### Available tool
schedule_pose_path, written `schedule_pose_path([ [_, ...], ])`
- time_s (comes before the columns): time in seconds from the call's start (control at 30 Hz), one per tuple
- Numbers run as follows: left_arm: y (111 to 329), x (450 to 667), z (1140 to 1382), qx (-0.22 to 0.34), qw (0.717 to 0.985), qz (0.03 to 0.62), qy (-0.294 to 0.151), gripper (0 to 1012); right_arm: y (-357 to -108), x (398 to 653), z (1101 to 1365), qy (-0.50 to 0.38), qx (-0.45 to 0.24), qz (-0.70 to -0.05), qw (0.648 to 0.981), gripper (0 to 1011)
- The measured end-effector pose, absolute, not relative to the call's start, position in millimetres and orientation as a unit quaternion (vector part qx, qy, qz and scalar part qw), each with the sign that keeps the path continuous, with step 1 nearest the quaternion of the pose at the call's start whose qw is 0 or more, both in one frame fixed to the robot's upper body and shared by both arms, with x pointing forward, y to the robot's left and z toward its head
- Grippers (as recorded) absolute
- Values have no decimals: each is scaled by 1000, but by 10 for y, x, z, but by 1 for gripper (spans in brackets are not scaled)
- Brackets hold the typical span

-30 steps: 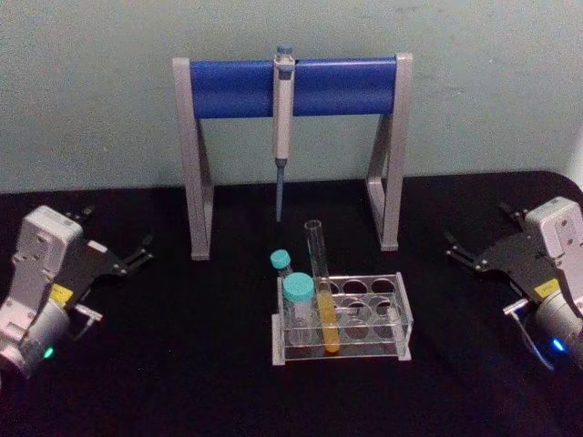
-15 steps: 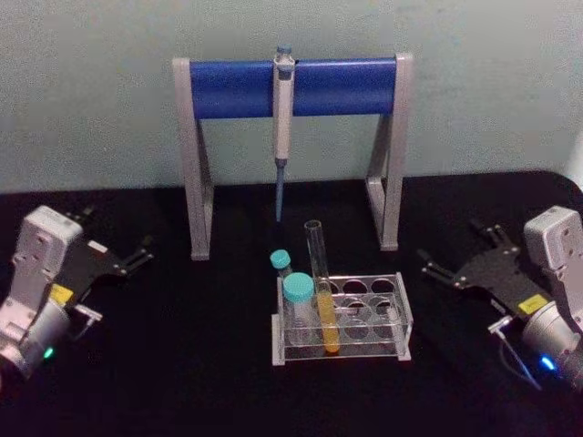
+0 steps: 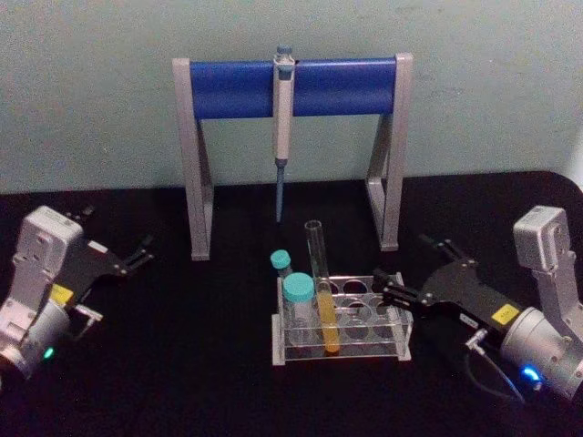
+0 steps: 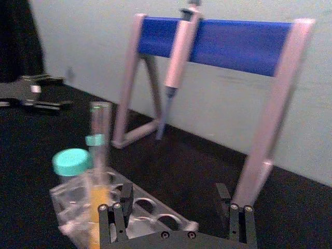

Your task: Pick up the test tube from the test tube rack, shake it, then place it back into the test tube rack.

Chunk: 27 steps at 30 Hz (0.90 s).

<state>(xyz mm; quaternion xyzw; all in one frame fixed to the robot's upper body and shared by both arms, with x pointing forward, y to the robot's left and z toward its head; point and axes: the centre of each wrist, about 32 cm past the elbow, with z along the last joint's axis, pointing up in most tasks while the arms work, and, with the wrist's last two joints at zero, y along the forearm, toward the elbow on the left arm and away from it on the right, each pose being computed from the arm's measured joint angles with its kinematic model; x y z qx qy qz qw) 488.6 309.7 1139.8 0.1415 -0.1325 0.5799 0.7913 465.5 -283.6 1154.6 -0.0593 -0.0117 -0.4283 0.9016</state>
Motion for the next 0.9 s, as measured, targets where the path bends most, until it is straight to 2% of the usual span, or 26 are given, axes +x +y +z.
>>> schedule_pose_path([
  [0.3, 3097, 4886, 11398, 141, 791, 580, -132, 1001, -2737, 4765, 11643, 6, -57, -362, 930, 1000],
  [0.9, 3096, 4886, 11398, 141, 791, 580, -132, 1001, -2548, 5123, 11792, 19, -70, -305, 949, 1000],
])
